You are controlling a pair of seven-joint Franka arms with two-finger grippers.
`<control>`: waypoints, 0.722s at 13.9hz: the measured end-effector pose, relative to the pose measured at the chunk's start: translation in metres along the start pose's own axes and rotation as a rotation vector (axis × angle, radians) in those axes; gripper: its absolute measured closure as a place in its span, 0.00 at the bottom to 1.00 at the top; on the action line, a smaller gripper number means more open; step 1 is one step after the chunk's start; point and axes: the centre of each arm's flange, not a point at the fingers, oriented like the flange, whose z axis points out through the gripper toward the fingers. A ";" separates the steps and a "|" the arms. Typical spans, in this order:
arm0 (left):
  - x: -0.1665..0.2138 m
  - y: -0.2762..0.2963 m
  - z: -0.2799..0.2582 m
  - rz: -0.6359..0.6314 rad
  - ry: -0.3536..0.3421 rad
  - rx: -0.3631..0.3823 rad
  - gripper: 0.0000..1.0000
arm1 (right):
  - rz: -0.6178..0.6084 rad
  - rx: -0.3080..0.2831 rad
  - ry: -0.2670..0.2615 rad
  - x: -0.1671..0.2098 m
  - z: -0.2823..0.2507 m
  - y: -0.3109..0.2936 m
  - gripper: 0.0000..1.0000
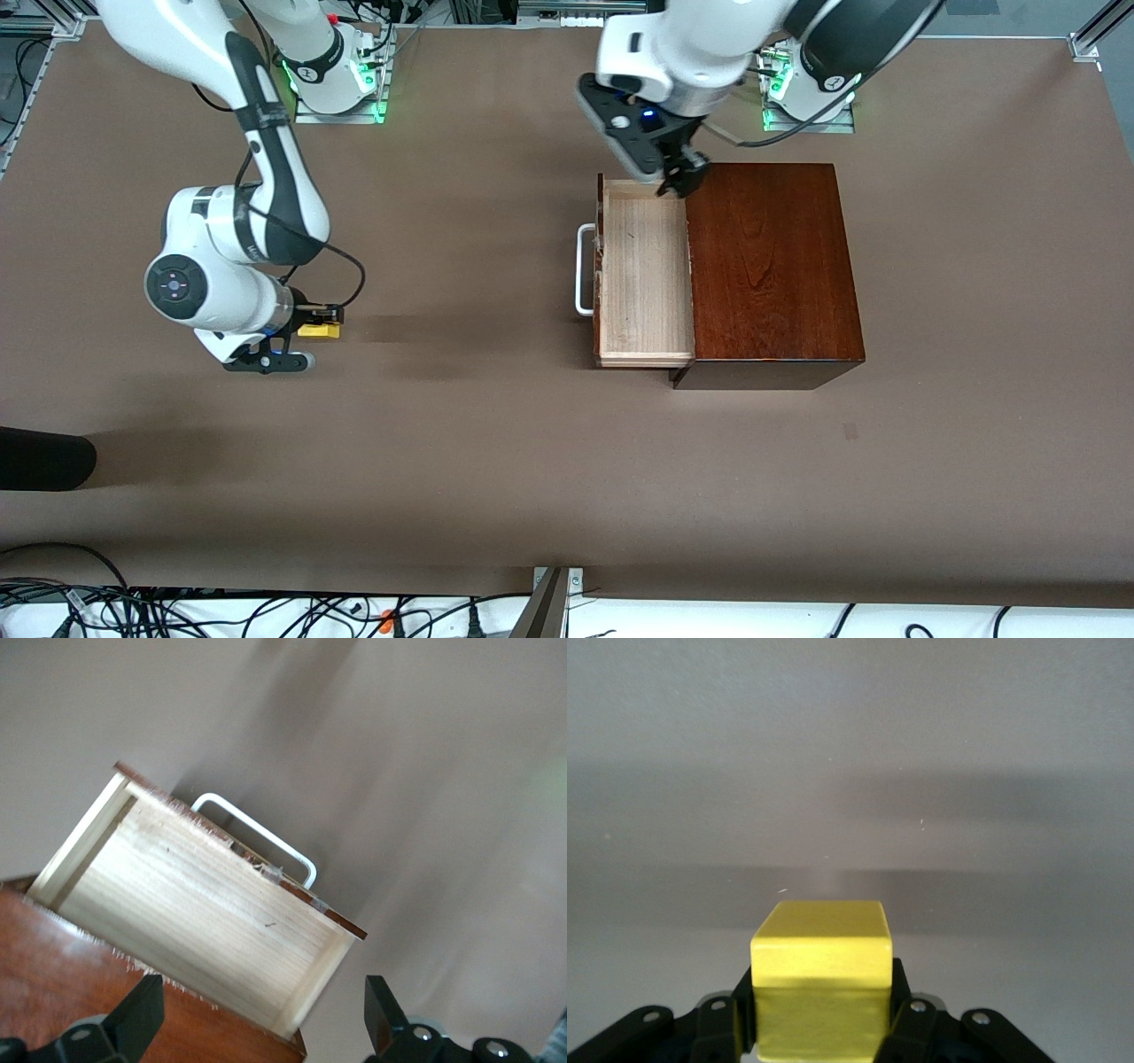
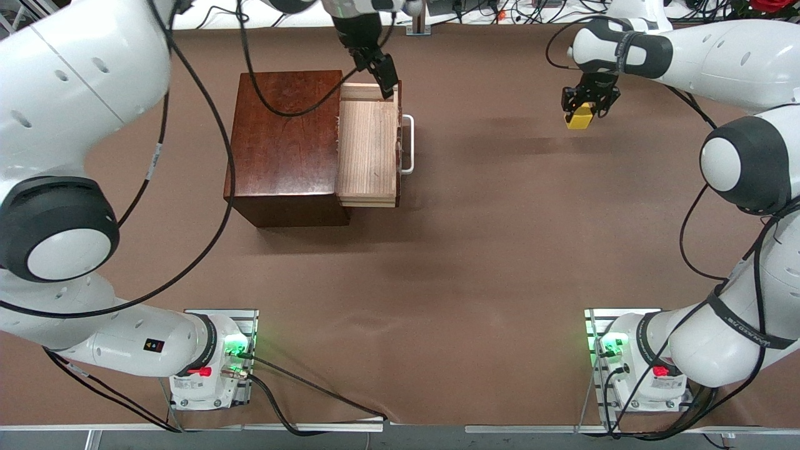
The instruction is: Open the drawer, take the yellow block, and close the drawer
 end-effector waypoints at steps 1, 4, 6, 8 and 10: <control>0.010 0.017 0.015 0.058 -0.023 0.034 0.00 | -0.012 0.007 0.000 -0.002 0.008 0.008 0.44; 0.040 0.069 0.058 0.191 -0.054 0.082 0.00 | -0.019 0.002 0.018 -0.004 0.021 0.016 0.44; 0.054 0.083 0.077 0.229 -0.062 0.077 0.00 | -0.016 -0.003 0.029 -0.006 0.031 0.018 0.44; 0.065 0.075 0.087 0.237 -0.060 0.059 0.00 | -0.014 -0.008 0.029 -0.008 0.039 0.019 0.44; 0.075 0.064 0.097 0.280 -0.043 0.040 0.00 | -0.013 -0.017 0.040 -0.007 0.048 0.020 0.44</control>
